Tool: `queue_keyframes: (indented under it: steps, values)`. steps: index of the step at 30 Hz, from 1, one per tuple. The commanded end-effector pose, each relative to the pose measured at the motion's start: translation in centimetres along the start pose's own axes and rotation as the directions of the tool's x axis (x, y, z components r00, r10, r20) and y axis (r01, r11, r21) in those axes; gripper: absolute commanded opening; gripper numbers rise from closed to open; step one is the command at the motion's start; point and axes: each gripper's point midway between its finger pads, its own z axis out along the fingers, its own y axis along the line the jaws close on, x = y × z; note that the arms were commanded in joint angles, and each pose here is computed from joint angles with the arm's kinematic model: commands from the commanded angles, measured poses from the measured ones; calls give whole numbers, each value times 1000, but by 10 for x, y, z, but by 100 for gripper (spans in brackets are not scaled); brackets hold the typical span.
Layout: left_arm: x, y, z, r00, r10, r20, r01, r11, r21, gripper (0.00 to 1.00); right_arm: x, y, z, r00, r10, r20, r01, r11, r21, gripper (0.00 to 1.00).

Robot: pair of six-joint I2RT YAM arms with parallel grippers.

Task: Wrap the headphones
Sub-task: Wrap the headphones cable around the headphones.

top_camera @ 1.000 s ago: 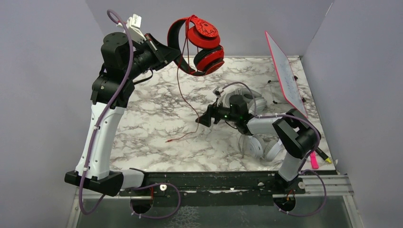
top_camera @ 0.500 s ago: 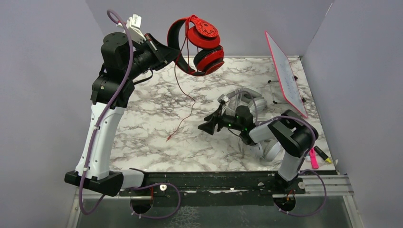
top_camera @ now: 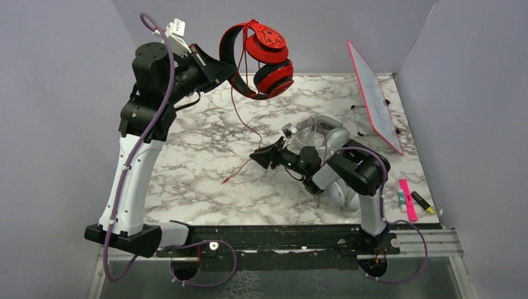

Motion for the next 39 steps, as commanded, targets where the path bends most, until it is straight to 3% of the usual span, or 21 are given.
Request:
queue_keyframes:
  steps: [1, 5, 13, 15, 19, 23, 30, 34, 39]
  values:
    - [-17, -33, -17, 998, 4, 67, -10, 996, 91, 0, -21, 0, 12, 993, -33, 117, 36, 999, -22, 38]
    - [-19, -36, -20, 997, 2, 74, -9, 995, 100, 0, -24, -2, 28, 990, -47, 134, 54, 997, -46, 43]
    - [-19, -38, -21, 998, -2, 70, -6, 994, 107, 0, -37, -10, 48, 985, -61, 160, 67, 997, -26, 34]
    - [-19, -40, -21, 997, -1, 72, -7, 994, 111, 0, -37, -11, 52, 985, -61, 160, 67, 997, -32, 26]
    - [-22, -47, -28, 997, 9, 83, -20, 992, 126, 0, -44, -24, 44, 986, -53, 160, 52, 999, 16, 1]
    - [-27, -51, -39, 992, 51, 118, -64, 991, 116, 0, -67, -52, 17, 985, -56, 165, 37, 993, 112, 1]
    - [-65, -27, -73, 932, 158, 325, -126, 985, -116, 0, -67, -61, -43, 997, -22, 72, 12, 990, 142, 1]
    - [-82, -18, -83, 898, 158, 411, -88, 979, -184, 0, -52, -51, -53, 1000, -16, 20, 14, 995, 100, 1]
    - [-103, -34, -87, 857, 139, 496, -78, 987, -142, 0, -30, -36, -52, 997, 2, -80, -3, 1000, -15, 1]
